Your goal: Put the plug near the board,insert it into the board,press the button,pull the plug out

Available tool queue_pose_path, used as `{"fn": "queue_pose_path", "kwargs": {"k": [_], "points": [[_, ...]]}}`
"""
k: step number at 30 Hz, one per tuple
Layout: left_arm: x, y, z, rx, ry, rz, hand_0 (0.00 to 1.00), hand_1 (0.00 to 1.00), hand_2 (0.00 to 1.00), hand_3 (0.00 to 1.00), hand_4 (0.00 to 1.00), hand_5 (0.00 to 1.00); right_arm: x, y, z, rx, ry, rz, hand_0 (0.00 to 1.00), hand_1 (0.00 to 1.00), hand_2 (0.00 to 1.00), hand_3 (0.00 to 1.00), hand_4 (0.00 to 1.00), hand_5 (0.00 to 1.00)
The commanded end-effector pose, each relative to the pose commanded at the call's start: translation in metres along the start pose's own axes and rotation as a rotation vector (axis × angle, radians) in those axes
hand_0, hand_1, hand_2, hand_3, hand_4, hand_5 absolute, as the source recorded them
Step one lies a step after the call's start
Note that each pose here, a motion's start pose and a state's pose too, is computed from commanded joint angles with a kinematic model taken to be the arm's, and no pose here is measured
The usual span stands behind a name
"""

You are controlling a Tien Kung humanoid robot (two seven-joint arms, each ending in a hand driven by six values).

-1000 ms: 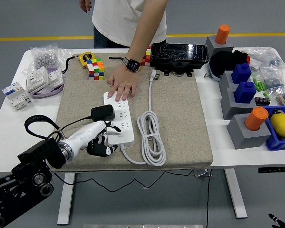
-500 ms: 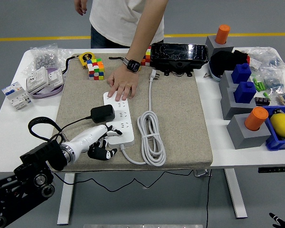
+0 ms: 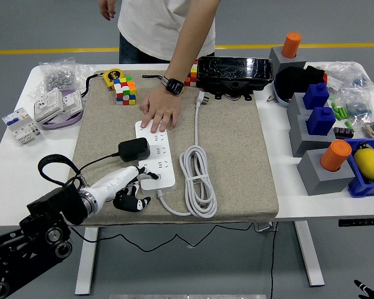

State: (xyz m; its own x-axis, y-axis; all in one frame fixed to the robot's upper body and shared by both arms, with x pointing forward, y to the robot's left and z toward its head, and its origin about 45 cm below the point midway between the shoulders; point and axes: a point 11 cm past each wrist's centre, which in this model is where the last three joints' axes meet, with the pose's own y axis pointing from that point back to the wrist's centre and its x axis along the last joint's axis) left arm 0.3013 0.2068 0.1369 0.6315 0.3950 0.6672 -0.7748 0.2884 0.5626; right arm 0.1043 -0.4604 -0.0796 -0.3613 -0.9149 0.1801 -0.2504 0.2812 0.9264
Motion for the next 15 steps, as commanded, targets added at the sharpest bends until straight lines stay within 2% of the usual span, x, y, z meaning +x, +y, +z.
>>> {"fn": "queue_pose_path", "kwargs": {"k": [2, 5, 6, 11, 12, 14, 15], "points": [[0.0, 0.001, 0.002, -0.018, 0.009, 0.002, 0.079, 0.042, 0.133, 0.724, 0.641, 0.087, 0.0, 0.0, 0.0, 0.0, -0.001, 0.0, 0.58, 0.674, 0.686, 0.618, 0.984, 0.524], [0.007, 0.003, 0.015, -0.119, 0.079, 0.055, 0.079, 0.042, 0.133, 0.724, 0.641, 0.087, 0.0, 0.0, 0.003, -0.005, -0.001, 0.0, 0.58, 0.674, 0.686, 0.618, 0.984, 0.524], [0.012, 0.004, 0.019, -0.161, 0.109, 0.084, 0.152, 0.095, 0.212, 0.607, 0.732, 0.259, 0.0, 0.0, 0.003, -0.006, -0.001, 0.0, 0.58, 0.674, 0.686, 0.618, 0.985, 0.523], [0.033, 0.005, 0.034, -0.33, 0.22, 0.225, 0.152, 0.095, 0.212, 0.607, 0.732, 0.259, -0.001, 0.0, 0.005, -0.007, -0.005, -0.001, 0.58, 0.674, 0.686, 0.618, 0.985, 0.523], [0.037, 0.006, 0.035, -0.355, 0.236, 0.251, 0.228, 0.221, 0.366, 0.591, 0.746, 0.29, -0.001, 0.0, 0.005, -0.007, -0.006, -0.001, 0.579, 0.674, 0.686, 0.618, 0.985, 0.524], [0.048, 0.003, 0.037, -0.393, 0.258, 0.313, 0.228, 0.221, 0.366, 0.591, 0.746, 0.29, -0.001, 0.0, 0.004, -0.005, -0.007, -0.002, 0.579, 0.674, 0.686, 0.618, 0.985, 0.524], [0.053, 0.002, 0.036, -0.396, 0.25, 0.333, 0.228, 0.221, 0.366, 0.591, 0.746, 0.29, -0.002, 0.0, 0.003, -0.004, -0.008, -0.002, 0.579, 0.674, 0.686, 0.618, 0.985, 0.524]]}}
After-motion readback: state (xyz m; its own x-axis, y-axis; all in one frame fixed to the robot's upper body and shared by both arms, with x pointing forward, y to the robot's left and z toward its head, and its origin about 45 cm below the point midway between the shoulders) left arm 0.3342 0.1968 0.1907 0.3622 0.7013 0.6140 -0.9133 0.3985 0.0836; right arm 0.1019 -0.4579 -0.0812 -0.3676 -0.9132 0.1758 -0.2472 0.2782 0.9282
